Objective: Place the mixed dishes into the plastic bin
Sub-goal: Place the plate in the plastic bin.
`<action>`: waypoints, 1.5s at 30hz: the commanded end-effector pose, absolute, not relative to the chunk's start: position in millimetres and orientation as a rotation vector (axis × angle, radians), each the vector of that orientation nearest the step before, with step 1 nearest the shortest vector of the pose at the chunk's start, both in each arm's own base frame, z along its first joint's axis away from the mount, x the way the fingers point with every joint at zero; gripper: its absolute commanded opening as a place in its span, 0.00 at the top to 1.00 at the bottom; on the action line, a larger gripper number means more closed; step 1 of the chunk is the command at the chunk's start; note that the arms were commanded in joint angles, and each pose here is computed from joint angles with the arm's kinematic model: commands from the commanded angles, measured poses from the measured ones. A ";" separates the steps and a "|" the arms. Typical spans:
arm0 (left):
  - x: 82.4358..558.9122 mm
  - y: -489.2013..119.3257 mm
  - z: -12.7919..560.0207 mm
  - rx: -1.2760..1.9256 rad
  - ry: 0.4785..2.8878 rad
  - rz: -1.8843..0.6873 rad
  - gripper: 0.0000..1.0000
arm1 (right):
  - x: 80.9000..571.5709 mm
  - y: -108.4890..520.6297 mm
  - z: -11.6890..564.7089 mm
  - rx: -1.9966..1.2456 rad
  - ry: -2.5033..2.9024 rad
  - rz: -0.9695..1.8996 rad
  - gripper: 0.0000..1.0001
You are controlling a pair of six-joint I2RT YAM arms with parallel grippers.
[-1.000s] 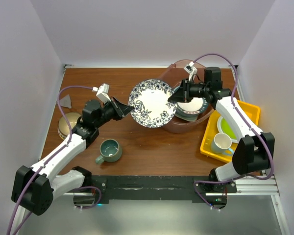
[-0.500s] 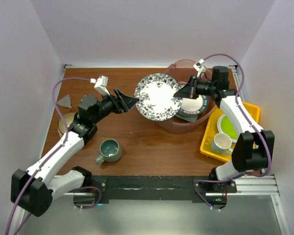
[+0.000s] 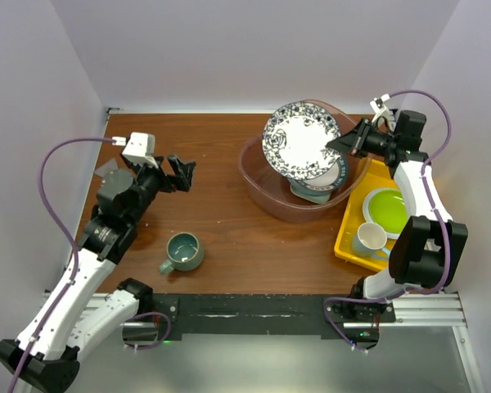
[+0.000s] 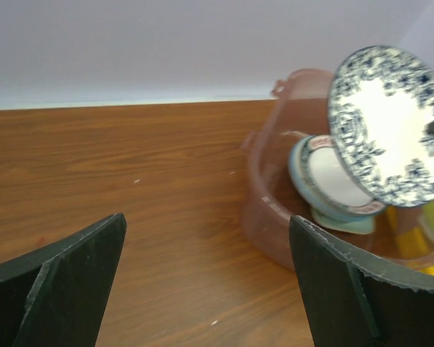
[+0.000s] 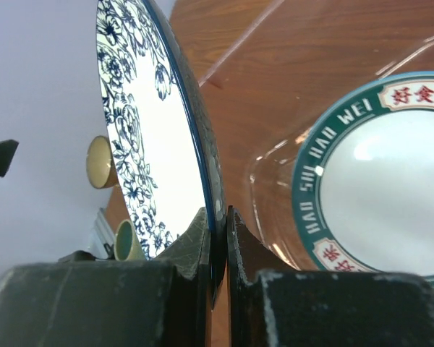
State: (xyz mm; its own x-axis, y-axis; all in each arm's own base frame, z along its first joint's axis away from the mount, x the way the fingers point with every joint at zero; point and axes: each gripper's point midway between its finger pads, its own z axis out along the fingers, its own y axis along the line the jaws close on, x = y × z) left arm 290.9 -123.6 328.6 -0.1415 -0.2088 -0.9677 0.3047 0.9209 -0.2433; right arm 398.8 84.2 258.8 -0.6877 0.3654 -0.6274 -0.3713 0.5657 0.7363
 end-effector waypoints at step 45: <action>267.7 -81.9 272.7 0.089 1.664 -0.229 0.00 | 434.2 41.7 208.3 -0.086 2.149 0.922 0.99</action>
State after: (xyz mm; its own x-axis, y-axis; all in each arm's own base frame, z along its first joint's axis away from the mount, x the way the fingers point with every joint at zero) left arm 264.9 -84.2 261.2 -0.1569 -0.0752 -0.9848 0.1983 0.9744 -0.1060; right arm 419.9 38.3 163.8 -0.7682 0.2356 -0.5952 -0.2305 0.7657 0.6005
